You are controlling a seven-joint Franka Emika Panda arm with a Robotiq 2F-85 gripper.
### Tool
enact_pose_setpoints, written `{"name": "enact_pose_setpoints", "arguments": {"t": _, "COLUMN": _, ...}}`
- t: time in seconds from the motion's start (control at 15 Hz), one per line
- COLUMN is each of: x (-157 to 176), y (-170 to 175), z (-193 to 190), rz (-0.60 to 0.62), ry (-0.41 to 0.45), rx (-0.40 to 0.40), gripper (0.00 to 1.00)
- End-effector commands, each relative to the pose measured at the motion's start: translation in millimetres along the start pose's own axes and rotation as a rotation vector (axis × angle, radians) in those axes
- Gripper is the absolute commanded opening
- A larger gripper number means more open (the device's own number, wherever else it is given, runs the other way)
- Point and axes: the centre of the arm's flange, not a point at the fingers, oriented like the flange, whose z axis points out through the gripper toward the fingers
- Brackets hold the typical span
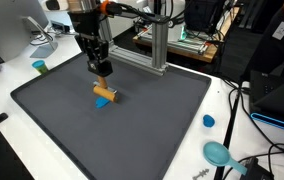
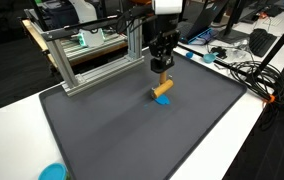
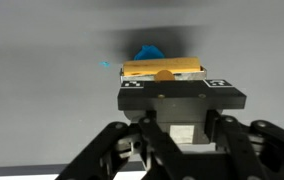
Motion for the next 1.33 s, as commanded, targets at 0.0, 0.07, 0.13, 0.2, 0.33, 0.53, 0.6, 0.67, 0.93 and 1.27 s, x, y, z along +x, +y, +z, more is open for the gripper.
{"name": "enact_pose_setpoints", "arguments": {"t": 0.0, "x": 16, "y": -2, "z": 8, "rz": 0.060, "ry": -0.047, "rx": -0.058, "gripper": 0.22}}
{"name": "enact_pose_setpoints", "arguments": {"t": 0.07, "x": 2, "y": -2, "z": 11, "rz": 0.032, "ry": -0.024, "rx": -0.021, "gripper": 0.47}}
{"name": "enact_pose_setpoints", "arguments": {"t": 0.13, "x": 3, "y": -2, "z": 15, "rz": 0.043, "ry": -0.031, "rx": -0.032, "gripper": 0.47}}
{"name": "enact_pose_setpoints", "arguments": {"t": 0.2, "x": 4, "y": -2, "z": 15, "rz": 0.044, "ry": -0.024, "rx": -0.034, "gripper": 0.22}}
{"name": "enact_pose_setpoints", "arguments": {"t": 0.33, "x": 4, "y": -1, "z": 15, "rz": 0.040, "ry": -0.036, "rx": -0.041, "gripper": 0.22}}
{"name": "enact_pose_setpoints", "arguments": {"t": 0.53, "x": 1, "y": -3, "z": 25, "rz": 0.013, "ry": -0.112, "rx": -0.056, "gripper": 0.22}}
{"name": "enact_pose_setpoints", "arguments": {"t": 0.6, "x": 0, "y": -4, "z": 29, "rz": -0.001, "ry": -0.132, "rx": -0.050, "gripper": 0.22}}
{"name": "enact_pose_setpoints", "arguments": {"t": 0.67, "x": -1, "y": -5, "z": 31, "rz": -0.012, "ry": -0.142, "rx": -0.042, "gripper": 0.22}}
{"name": "enact_pose_setpoints", "arguments": {"t": 0.93, "x": -1, "y": -3, "z": 41, "rz": -0.033, "ry": -0.181, "rx": -0.022, "gripper": 0.22}}
{"name": "enact_pose_setpoints", "arguments": {"t": 1.27, "x": 2, "y": 12, "z": 45, "rz": 0.021, "ry": -0.245, "rx": 0.010, "gripper": 0.22}}
